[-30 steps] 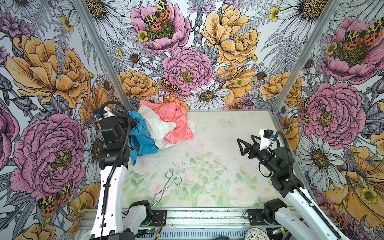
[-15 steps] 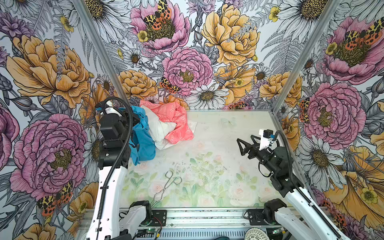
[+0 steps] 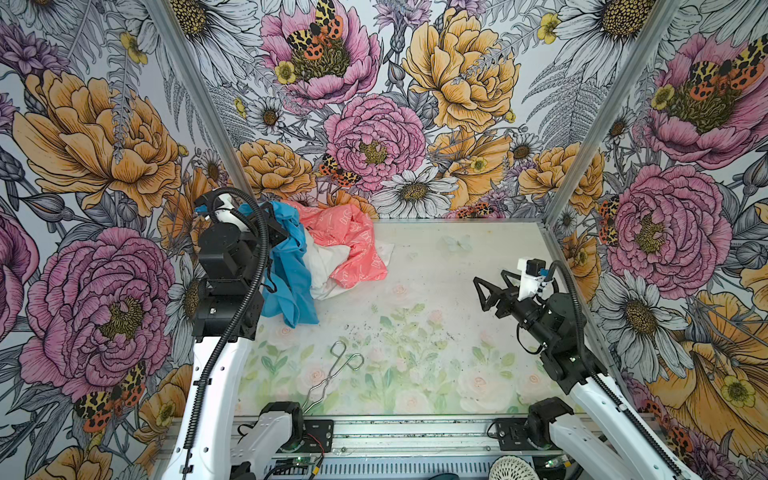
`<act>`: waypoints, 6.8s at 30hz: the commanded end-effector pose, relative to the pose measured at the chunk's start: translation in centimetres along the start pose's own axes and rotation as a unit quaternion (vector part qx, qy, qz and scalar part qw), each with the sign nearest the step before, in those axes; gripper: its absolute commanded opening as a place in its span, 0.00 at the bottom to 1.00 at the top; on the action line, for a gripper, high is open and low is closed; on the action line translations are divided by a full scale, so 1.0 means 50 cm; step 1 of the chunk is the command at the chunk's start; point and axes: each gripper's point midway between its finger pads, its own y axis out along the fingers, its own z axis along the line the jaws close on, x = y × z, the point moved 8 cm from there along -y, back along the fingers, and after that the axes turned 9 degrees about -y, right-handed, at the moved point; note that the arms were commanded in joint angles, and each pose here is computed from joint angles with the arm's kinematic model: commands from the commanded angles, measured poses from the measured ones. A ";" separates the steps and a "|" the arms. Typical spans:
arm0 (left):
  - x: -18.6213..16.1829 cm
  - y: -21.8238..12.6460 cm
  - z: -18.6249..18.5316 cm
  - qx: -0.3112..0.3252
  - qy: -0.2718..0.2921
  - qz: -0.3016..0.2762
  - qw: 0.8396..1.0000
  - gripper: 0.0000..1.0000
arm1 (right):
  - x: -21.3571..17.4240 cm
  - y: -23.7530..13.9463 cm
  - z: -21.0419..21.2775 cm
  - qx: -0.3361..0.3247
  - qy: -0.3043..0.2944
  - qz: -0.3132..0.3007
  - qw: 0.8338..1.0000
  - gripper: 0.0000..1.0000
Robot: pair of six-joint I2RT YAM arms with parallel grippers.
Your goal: Pick out a specific cloth from the pile
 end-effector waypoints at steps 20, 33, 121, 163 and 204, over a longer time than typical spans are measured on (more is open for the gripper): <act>-0.033 -0.001 -0.172 -0.133 0.030 0.046 0.990 0.00 | 0.004 -0.002 0.006 0.010 -0.004 -0.010 1.000 0.99; -0.087 0.027 -0.265 -0.194 0.032 0.087 0.977 0.00 | 0.008 -0.011 0.006 0.003 -0.009 -0.016 1.000 0.99; -1.026 0.251 -0.315 -0.173 0.086 0.507 0.840 0.53 | 0.032 -0.154 -0.059 -0.267 -0.029 -0.028 0.963 0.99; -0.502 -0.141 -0.048 -0.229 0.245 0.286 0.898 0.99 | -0.031 0.229 -0.110 -0.142 -0.055 0.259 0.954 0.99; -0.480 -0.177 -0.004 -0.256 0.294 0.240 0.889 0.99 | -0.288 0.438 -0.158 -0.175 -0.097 0.514 0.834 0.36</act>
